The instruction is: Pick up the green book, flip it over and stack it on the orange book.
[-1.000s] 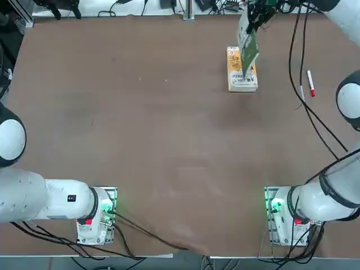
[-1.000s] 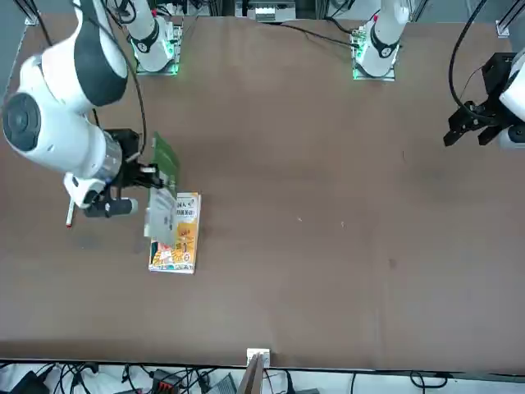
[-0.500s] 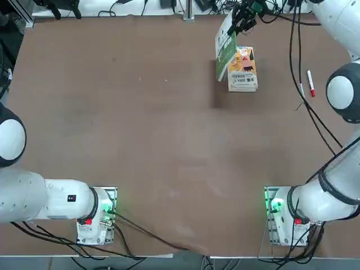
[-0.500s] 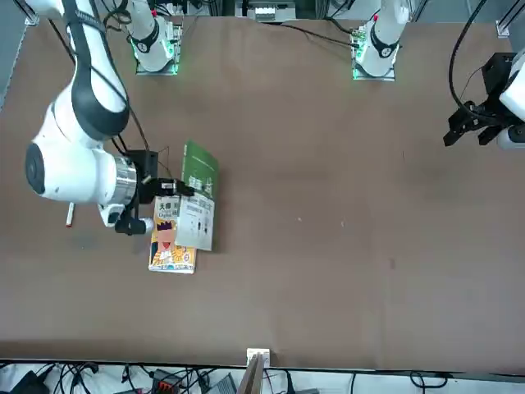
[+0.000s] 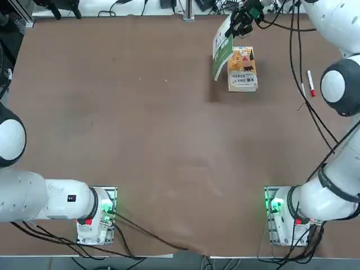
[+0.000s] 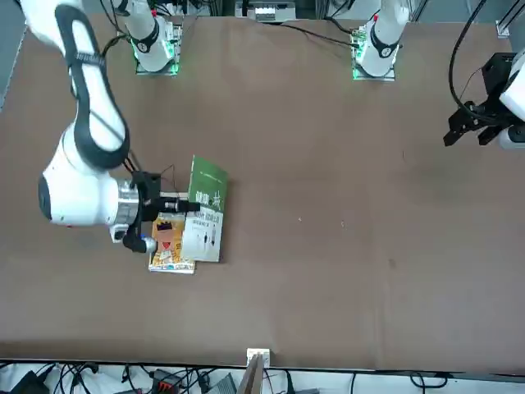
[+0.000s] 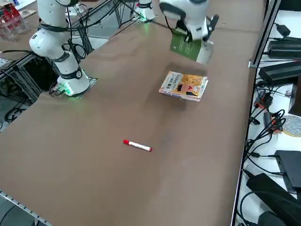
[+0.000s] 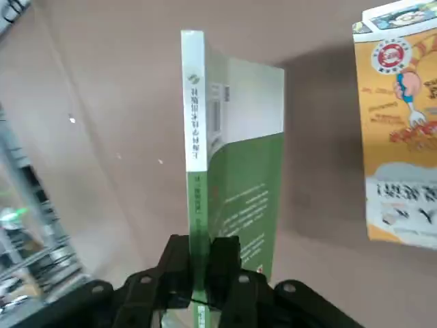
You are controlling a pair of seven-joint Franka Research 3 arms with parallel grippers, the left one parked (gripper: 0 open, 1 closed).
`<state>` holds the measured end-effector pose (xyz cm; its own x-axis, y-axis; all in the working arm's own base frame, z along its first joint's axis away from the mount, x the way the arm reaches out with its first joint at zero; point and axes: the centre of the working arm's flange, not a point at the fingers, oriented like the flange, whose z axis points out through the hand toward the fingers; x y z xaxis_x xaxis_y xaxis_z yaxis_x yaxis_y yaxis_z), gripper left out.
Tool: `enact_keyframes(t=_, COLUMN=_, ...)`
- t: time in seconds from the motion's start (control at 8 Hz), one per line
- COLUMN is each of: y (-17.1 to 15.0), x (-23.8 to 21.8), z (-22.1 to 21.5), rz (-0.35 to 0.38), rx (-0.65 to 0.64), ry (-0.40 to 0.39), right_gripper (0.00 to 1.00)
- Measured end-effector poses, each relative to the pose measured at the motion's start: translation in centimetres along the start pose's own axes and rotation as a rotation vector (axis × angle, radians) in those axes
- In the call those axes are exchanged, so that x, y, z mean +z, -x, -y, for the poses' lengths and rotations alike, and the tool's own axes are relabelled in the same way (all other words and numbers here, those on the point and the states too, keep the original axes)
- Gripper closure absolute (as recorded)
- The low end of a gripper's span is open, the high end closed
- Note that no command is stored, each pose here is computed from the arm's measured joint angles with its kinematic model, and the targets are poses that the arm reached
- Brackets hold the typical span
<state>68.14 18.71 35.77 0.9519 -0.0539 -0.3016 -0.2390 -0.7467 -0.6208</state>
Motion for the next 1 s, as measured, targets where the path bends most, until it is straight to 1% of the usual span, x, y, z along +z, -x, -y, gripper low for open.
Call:
enact_keyframes(t=0.12, y=-1.3, x=0.9, z=-2.2, rz=0.016, rx=0.0, ry=-0.045, right_gripper=0.88)
enact_keyframes(t=0.25, y=-1.9, x=1.6, z=-3.6, rz=0.026, rx=-0.008, ry=-0.062, right_gripper=0.88)
enact_keyframes(t=0.62, y=-2.4, x=2.4, z=-5.1, rz=0.037, rx=-0.044, ry=-0.052, right_gripper=0.88)
enact_keyframes(t=1.0, y=-2.8, x=2.2, z=-8.1, rz=0.033, rx=-0.129, ry=-0.006, right_gripper=0.88)
